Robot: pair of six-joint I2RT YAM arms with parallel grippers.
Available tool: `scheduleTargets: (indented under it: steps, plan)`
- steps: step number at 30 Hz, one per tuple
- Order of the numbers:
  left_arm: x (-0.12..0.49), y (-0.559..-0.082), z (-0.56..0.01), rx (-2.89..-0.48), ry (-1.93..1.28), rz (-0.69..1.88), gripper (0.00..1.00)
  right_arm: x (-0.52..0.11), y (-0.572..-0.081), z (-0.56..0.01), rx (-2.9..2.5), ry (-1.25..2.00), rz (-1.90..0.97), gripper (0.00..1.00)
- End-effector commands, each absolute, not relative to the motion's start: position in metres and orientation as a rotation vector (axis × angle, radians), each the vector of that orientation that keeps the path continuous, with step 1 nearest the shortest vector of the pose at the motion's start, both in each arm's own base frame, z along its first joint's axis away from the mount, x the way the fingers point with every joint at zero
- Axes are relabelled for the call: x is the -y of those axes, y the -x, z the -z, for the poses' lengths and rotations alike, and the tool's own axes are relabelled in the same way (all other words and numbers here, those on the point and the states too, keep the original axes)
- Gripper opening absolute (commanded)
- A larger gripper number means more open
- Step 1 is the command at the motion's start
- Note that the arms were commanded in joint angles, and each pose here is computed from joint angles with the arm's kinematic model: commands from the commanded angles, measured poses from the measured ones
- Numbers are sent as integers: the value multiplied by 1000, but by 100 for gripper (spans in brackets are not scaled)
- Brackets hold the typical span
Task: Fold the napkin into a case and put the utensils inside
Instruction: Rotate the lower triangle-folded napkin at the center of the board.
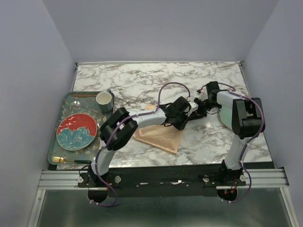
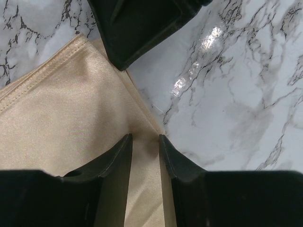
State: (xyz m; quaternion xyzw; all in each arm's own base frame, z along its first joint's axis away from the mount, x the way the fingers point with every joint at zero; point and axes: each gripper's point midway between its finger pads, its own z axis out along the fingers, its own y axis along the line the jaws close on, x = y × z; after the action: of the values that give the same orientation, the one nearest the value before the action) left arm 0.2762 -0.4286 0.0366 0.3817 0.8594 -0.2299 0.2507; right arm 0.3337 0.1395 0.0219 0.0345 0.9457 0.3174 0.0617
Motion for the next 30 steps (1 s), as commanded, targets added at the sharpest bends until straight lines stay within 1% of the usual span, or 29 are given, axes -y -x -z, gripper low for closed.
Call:
scheduleTargets:
  steps: [1, 5, 6, 8, 9, 12, 14, 15, 18, 30]
  plan:
    - [436, -279, -46, -2307, -1023, 625, 38, -136, -338, -13, -2870, -109, -931, 23]
    - [435, -275, -43, -2315, -1033, 629, 33, -136, -337, -10, -2877, -111, -925, 20]
    - [436, -274, -43, -2316, -1036, 629, 30, -136, -337, -10, -2876, -110, -925, 17]
    - [435, -272, -42, -2317, -1045, 634, 26, -136, -338, -9, -2879, -112, -923, 17]
    - [436, -271, -43, -2313, -1050, 635, 21, -136, -338, -9, -2879, -112, -923, 17]
    - [436, -268, -45, -2309, -1057, 647, 13, -136, -338, -8, -2880, -110, -922, 16]
    - [435, -265, -45, -2308, -1064, 649, 10, -136, -339, -8, -2880, -108, -922, 16]
    - [435, -265, -47, -2304, -1064, 653, 6, -136, -338, -7, -2884, -112, -921, 16]
    - [434, -263, -47, -2305, -1065, 652, 0, -135, -339, -6, -2886, -114, -916, 16]
    - [433, -255, -54, -2293, -1072, 663, 0, -134, -340, -4, -2887, -115, -911, 16]
